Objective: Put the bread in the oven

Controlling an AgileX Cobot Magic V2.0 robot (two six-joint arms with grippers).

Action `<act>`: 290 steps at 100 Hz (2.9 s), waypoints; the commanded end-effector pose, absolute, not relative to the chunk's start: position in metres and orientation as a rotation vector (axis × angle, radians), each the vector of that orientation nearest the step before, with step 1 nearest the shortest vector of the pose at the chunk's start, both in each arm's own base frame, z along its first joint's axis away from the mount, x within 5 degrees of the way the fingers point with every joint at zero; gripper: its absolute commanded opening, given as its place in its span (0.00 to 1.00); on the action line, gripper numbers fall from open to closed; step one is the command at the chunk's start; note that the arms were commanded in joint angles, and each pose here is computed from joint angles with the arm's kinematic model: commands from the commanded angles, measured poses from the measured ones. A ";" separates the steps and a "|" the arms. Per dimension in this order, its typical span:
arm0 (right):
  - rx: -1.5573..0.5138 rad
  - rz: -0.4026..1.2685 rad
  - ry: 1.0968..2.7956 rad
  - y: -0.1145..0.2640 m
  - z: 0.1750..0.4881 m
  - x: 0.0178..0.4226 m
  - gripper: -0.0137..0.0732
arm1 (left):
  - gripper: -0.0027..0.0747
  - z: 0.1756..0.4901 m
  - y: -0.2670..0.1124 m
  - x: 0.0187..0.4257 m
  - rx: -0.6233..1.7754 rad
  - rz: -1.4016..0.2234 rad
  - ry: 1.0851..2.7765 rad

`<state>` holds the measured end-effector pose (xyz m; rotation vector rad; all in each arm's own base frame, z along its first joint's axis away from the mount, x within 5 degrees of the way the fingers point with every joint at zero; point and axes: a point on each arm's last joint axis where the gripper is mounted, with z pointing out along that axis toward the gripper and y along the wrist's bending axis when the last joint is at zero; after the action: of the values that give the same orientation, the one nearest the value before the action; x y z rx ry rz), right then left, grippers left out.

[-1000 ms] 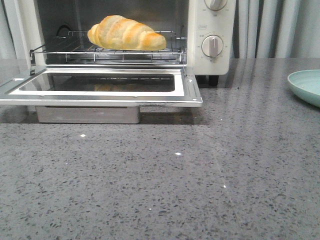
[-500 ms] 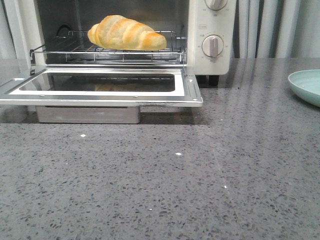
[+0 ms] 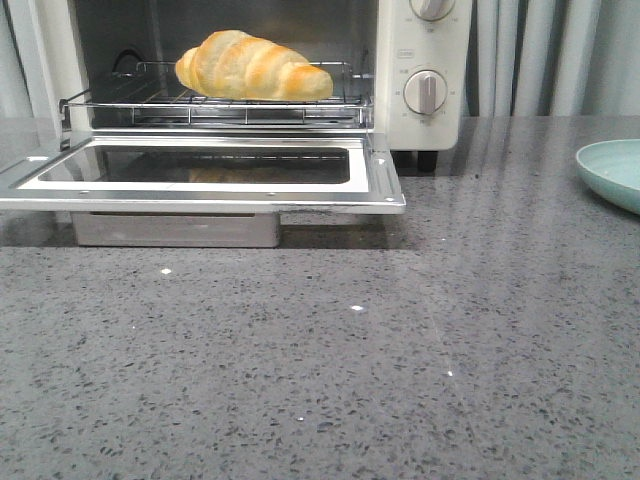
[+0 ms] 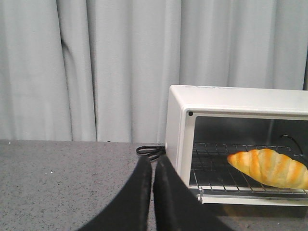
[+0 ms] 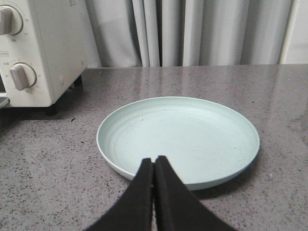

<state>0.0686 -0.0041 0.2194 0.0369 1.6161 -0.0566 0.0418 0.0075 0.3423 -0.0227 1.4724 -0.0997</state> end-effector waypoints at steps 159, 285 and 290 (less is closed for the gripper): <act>0.088 -0.042 1.808 -0.005 0.174 0.054 0.10 | 0.01 0.354 0.005 0.041 -0.007 -0.124 1.410; 0.088 -0.042 1.808 -0.005 0.174 0.054 0.10 | 0.01 0.278 0.000 0.054 -0.051 -0.066 1.483; 0.088 -0.042 1.808 -0.005 0.174 0.054 0.10 | 0.01 0.273 0.001 0.054 -0.064 -0.071 1.491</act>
<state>0.0531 -0.0045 0.1799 0.0801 1.8227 -0.0447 0.0546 0.0017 0.2656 -0.0505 1.5828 -0.0429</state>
